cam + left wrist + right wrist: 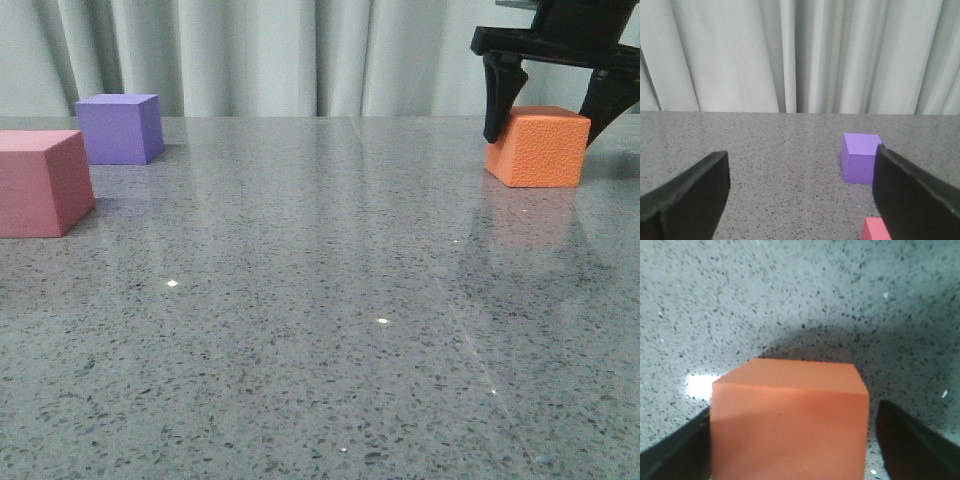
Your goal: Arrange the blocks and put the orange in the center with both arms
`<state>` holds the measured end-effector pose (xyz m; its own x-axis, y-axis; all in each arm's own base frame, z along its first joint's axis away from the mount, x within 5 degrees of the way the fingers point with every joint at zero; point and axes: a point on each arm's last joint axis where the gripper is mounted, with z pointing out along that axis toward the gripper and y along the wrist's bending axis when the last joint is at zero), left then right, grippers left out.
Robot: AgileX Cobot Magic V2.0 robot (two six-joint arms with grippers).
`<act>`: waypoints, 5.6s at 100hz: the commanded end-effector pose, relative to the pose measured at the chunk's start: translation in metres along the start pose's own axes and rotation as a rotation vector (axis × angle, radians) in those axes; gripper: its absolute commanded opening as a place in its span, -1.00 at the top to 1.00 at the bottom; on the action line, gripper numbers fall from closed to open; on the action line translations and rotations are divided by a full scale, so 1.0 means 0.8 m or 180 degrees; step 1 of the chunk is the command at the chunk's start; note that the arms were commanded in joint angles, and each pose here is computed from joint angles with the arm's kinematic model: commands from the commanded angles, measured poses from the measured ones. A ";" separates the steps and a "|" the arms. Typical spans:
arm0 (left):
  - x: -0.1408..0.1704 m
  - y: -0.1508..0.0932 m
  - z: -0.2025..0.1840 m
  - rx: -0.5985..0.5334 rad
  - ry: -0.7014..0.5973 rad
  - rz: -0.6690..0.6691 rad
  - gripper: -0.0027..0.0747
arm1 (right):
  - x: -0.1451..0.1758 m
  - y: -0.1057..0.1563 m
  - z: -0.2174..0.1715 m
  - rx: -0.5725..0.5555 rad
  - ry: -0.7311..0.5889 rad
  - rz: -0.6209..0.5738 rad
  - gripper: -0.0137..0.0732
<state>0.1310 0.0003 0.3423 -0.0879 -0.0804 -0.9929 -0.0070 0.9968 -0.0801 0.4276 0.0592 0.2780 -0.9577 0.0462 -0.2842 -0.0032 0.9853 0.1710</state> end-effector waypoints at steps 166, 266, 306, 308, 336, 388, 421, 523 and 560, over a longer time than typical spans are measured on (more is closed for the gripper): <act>-0.025 -0.002 -0.002 0.0022 -0.0381 -0.0014 -0.50 | 0.026 0.214 -0.028 -0.0447 -0.0121 -0.0007 0.08; -0.027 -0.002 -0.002 0.0023 -0.0439 -0.0015 -0.50 | 0.041 0.207 -0.102 -0.0555 -0.0306 -0.0043 -0.80; -0.028 -0.002 -0.002 0.0024 -0.0469 -0.0015 -0.50 | 0.062 0.185 -0.155 -0.0404 -0.0574 -0.0220 -0.80; -0.028 -0.002 -0.002 0.0024 -0.0469 -0.0015 -0.50 | 0.065 0.183 -0.155 -0.0376 -0.0563 -0.0229 -0.80; -0.029 -0.002 -0.002 0.0030 -0.0495 -0.0082 -0.50 | 0.105 0.154 -0.164 -0.0274 -0.0742 -0.0321 -0.80; -0.055 -0.005 -0.007 0.0049 -0.0529 -0.0075 -0.23 | 0.214 0.089 -0.159 -0.0285 -0.1011 -0.0434 -0.80; -0.076 -0.008 0.034 0.0049 0.0089 0.0158 -0.38 | 0.239 0.071 -0.171 -0.0287 -0.1288 -0.0504 -0.80; -0.154 -0.108 0.232 0.2225 0.1389 0.1952 -0.86 | 0.235 0.074 -0.173 -0.0354 -0.1416 -0.0510 -0.80; -0.079 -0.241 0.278 0.3125 0.1641 0.2793 -0.86 | 0.235 0.074 -0.173 -0.0352 -0.1412 -0.0510 -0.80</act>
<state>0.3682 -0.1676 0.3836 -0.1323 0.7949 -0.5921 0.9096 0.3347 0.2461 0.2088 0.1057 0.3482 -0.7919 -0.0255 -0.6101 -0.1693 0.9691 0.1793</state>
